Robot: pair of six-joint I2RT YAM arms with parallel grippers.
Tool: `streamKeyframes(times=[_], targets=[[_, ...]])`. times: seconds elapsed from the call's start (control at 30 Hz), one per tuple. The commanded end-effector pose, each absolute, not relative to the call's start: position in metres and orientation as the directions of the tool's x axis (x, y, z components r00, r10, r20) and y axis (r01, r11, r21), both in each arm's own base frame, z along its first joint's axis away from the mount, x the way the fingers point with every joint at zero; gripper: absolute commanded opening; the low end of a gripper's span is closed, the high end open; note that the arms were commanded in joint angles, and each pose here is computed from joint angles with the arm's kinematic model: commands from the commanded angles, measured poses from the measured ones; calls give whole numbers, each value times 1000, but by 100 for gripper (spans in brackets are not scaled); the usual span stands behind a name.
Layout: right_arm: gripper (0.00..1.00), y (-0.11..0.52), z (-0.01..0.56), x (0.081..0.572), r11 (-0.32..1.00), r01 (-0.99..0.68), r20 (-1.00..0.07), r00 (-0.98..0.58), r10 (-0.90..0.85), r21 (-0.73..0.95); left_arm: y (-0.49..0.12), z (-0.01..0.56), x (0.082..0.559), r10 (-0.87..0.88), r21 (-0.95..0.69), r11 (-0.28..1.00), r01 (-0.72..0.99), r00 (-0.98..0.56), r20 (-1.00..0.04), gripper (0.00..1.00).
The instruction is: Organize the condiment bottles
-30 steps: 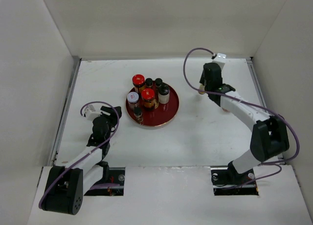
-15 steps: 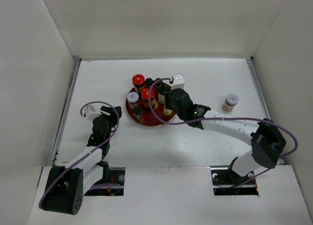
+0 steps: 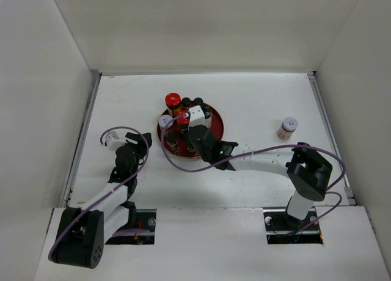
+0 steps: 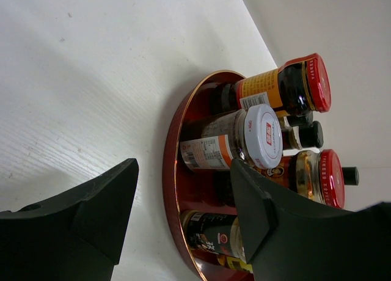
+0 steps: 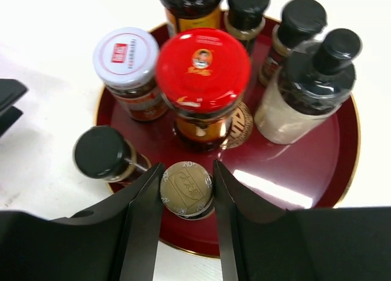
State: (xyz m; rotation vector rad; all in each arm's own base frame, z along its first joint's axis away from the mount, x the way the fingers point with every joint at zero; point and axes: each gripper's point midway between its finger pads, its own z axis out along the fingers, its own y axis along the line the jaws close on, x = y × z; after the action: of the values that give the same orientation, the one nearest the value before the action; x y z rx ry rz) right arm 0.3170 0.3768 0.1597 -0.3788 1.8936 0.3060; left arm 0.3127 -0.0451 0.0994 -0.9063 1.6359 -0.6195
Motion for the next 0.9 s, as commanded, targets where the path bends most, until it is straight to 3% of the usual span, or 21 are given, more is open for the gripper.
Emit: streamKeyframes(times=[0.0, 0.1, 0.27, 0.43, 0.57, 0.73, 0.87], targets=[[47, 394, 186, 319, 919, -392, -969, -239, -62, 37, -46, 116, 319, -822, -801, 567, -192, -64, -566, 60], [64, 390, 191, 317, 923, -383, -972, -226, -56, 36, -47, 115, 319, -818, -797, 572, -193, -65, -572, 60], [78, 386, 207, 314, 918, -392, -977, -210, -33, 53, -45, 118, 318, -818, -798, 572, -190, -55, -573, 60], [85, 357, 237, 309, 923, -370, -984, -175, 44, 107, -44, 118, 318, -819, -799, 571, -190, -55, -572, 60], [86, 291, 259, 324, 945, -268, -977, -146, 153, 188, -44, 116, 318, -821, -801, 567, -193, -58, -568, 60], [78, 155, 247, 361, 964, 72, -959, -104, 264, 258, -47, 117, 319, -820, -800, 569, -188, -62, -569, 60], [82, 34, 220, 370, 866, 447, -959, -57, 276, 223, -47, 121, 317, -820, -802, 569, -179, -54, -570, 60]])
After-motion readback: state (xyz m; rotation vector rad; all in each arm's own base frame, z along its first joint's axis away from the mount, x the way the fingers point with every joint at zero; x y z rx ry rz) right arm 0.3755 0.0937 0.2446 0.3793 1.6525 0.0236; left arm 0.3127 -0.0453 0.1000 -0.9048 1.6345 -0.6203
